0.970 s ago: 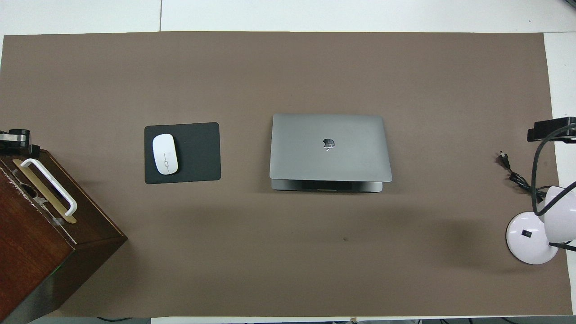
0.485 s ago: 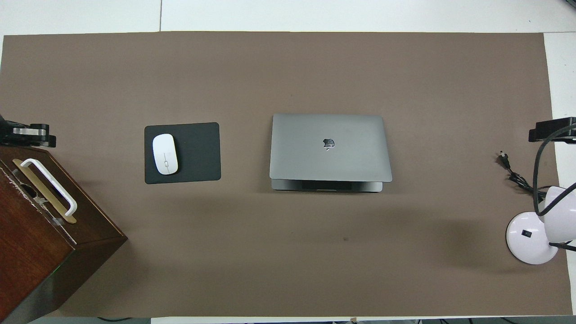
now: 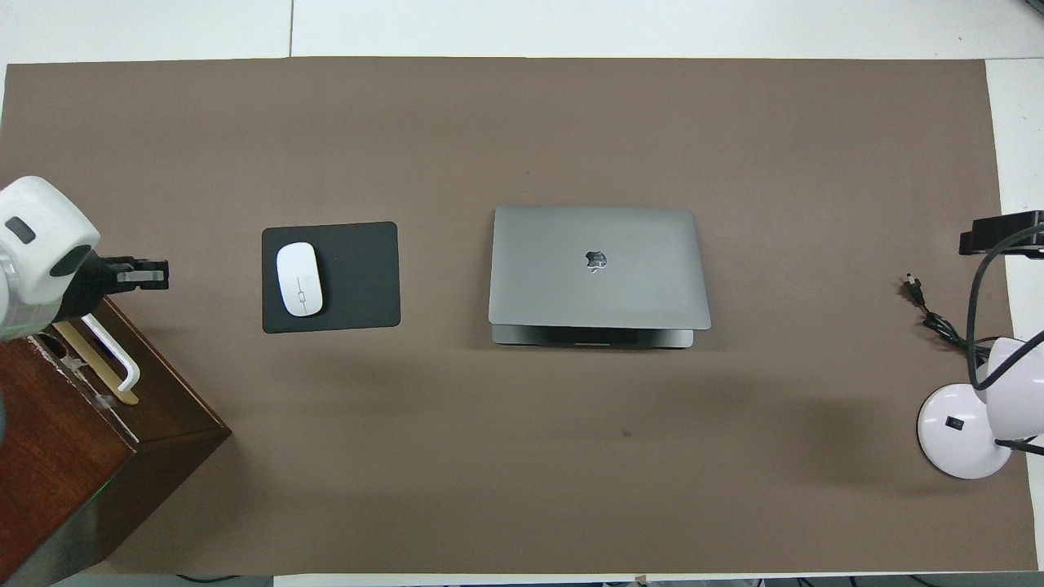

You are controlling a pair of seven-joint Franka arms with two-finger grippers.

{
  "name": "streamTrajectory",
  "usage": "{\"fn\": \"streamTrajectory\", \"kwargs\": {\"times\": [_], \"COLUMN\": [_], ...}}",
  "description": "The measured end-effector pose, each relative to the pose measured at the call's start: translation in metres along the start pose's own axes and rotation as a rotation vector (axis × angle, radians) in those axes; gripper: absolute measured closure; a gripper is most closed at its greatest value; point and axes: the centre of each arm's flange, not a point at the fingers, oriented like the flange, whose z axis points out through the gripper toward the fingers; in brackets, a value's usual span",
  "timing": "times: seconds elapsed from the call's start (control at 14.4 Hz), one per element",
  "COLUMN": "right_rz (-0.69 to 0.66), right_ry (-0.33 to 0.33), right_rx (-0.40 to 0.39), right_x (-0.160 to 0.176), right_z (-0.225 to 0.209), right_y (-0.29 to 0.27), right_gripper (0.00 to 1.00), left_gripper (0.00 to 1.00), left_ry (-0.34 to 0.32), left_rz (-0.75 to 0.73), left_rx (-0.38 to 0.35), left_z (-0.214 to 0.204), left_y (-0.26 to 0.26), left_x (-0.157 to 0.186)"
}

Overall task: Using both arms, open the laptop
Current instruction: 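Move the left gripper toward the laptop's near edge while the right gripper approaches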

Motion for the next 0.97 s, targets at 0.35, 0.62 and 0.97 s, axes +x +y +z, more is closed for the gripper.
{"fn": "streamTrajectory", "kwargs": {"times": [0.35,0.62,0.97], "right_rz": [-0.002,0.002,-0.056], "right_ry": [-0.013,-0.025,0.055], "right_rx": [0.006,0.042,0.102], "right_x": [-0.001,-0.002,-0.002], "right_z": [0.009,0.038,0.093], "right_y": [-0.002,-0.005,-0.001], "right_gripper": [0.0,0.0,0.0], "left_gripper": [0.99,0.99,0.99], "left_ry": [0.11,0.189,0.292], "left_rz": [0.056,0.107,0.154], "left_rx": [-0.014,-0.03,-0.048], "left_z": [0.021,0.048,0.085], "left_y": [0.029,0.054,0.076], "left_x": [-0.029,-0.047,-0.076]}}
